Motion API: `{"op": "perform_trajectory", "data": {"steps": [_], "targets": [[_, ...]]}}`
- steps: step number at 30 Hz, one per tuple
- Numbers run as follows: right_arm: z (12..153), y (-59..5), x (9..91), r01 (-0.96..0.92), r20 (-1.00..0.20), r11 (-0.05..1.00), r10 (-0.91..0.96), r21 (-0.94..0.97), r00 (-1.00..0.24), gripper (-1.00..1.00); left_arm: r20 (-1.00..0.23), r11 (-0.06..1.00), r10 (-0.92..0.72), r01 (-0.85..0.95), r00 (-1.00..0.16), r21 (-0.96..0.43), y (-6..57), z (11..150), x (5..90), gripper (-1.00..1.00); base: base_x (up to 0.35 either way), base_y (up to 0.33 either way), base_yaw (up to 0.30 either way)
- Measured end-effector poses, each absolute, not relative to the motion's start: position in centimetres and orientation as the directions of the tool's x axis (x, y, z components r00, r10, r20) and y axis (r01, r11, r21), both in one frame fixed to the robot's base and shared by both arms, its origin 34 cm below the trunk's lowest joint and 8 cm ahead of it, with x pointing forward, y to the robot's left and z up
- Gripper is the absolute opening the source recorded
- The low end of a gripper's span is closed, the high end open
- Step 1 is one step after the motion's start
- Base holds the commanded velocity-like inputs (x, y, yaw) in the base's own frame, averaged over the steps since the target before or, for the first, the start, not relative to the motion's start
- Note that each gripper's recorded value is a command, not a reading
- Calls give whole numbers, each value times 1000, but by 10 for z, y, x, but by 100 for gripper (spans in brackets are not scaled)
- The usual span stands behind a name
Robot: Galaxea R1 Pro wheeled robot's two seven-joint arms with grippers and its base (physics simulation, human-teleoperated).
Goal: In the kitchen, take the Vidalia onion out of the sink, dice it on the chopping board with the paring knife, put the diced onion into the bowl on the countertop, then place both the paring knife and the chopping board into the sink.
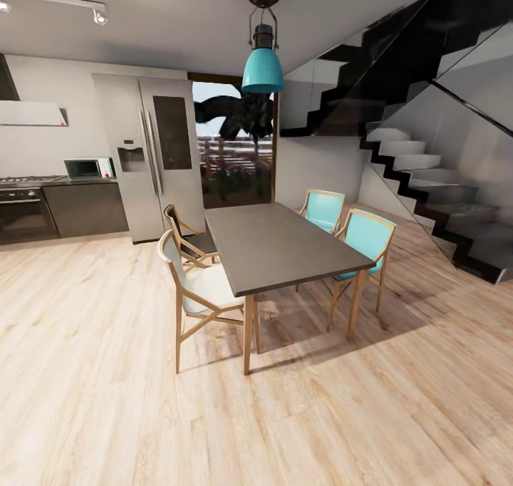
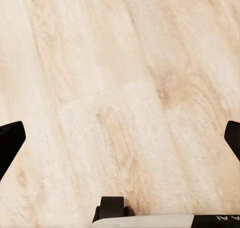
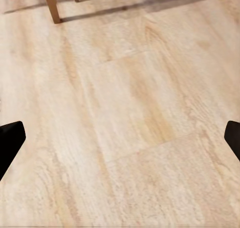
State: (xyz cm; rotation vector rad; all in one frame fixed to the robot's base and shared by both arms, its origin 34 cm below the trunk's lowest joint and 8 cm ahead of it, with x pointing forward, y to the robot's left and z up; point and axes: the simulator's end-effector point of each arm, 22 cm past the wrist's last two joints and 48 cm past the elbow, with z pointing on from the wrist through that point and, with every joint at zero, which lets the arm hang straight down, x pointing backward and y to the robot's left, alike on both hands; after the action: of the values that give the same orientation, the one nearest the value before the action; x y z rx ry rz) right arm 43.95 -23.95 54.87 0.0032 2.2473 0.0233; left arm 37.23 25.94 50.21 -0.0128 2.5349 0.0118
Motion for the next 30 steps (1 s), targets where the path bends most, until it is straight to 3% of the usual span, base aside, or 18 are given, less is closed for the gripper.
{"op": "perform_trajectory", "data": {"steps": [4,13,30], "targets": [[552,-240,442,-5,-792,1000,10,16,-611,100,-638,1000,-6,-14,-770,8,261,505,368,100,0,0,0],[557,-240,446,-4,-811,1000,10,15,-585,100,-654,1000,-7,-15,-757,6,260,507,367,100,0,0,25],[556,-240,444,-1,-809,1000,12,16,-588,100,-650,1000,-13,-20,-759,3,260,506,365,100,0,0,227]]}}
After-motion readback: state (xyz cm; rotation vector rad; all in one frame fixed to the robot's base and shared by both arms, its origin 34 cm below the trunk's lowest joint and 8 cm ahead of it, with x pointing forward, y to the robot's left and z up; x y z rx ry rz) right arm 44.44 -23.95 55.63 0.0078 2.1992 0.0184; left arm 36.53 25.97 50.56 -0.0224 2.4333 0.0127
